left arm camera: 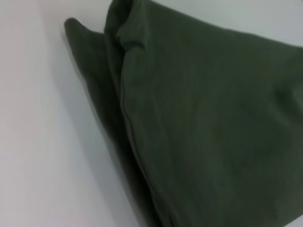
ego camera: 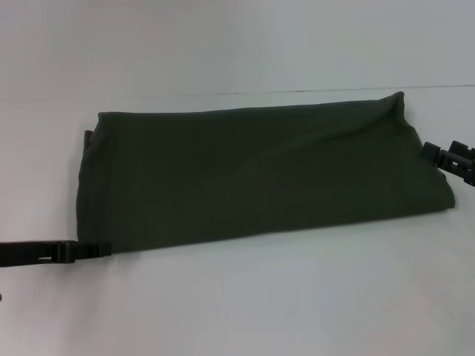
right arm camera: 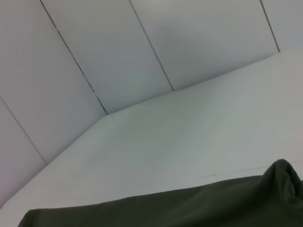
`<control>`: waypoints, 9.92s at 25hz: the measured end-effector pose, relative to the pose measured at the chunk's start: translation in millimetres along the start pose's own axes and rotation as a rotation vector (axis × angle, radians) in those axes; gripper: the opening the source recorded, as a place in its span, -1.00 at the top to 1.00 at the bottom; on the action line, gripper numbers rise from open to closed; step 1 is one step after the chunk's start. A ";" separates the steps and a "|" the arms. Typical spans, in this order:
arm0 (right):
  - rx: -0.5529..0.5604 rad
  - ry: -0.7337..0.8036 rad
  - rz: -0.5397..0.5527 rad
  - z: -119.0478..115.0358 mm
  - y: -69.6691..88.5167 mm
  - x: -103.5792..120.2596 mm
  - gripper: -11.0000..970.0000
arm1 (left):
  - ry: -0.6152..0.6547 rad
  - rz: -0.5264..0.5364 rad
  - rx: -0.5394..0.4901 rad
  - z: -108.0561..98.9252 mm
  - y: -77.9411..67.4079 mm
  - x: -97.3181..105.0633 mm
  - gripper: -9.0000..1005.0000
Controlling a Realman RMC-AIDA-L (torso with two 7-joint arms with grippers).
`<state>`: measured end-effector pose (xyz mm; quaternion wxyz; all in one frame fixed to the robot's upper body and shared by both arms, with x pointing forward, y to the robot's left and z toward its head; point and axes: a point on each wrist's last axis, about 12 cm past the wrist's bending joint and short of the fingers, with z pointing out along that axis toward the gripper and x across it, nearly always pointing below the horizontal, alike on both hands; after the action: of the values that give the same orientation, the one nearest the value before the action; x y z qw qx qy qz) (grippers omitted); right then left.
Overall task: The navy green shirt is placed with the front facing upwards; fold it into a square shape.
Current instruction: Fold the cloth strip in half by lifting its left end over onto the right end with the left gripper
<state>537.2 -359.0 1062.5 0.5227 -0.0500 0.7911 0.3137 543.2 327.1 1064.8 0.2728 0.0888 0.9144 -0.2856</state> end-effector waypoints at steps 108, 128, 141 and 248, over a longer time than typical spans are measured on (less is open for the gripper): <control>0.170 0.140 0.141 -16.7 -13.1 50.6 0.96 | -0.023 0.085 -0.044 -6.8 4.6 -2.8 0.88; 0.122 0.061 0.150 -61.0 -5.1 72.6 0.96 | -0.062 0.078 -0.008 -42.8 16.6 32.4 0.89; 0.115 0.058 0.150 -75.0 -1.1 84.5 0.96 | -0.056 0.096 0.002 -55.5 14.7 55.0 0.88; -0.104 0.069 0.058 -58.4 22.7 77.2 0.96 | -0.041 0.136 0.023 -69.7 20.0 62.5 0.74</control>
<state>446.9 -353.7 1021.3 0.4824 -0.0647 0.7925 0.3675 466.1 383.7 1068.9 0.3089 0.1478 0.8973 -0.2786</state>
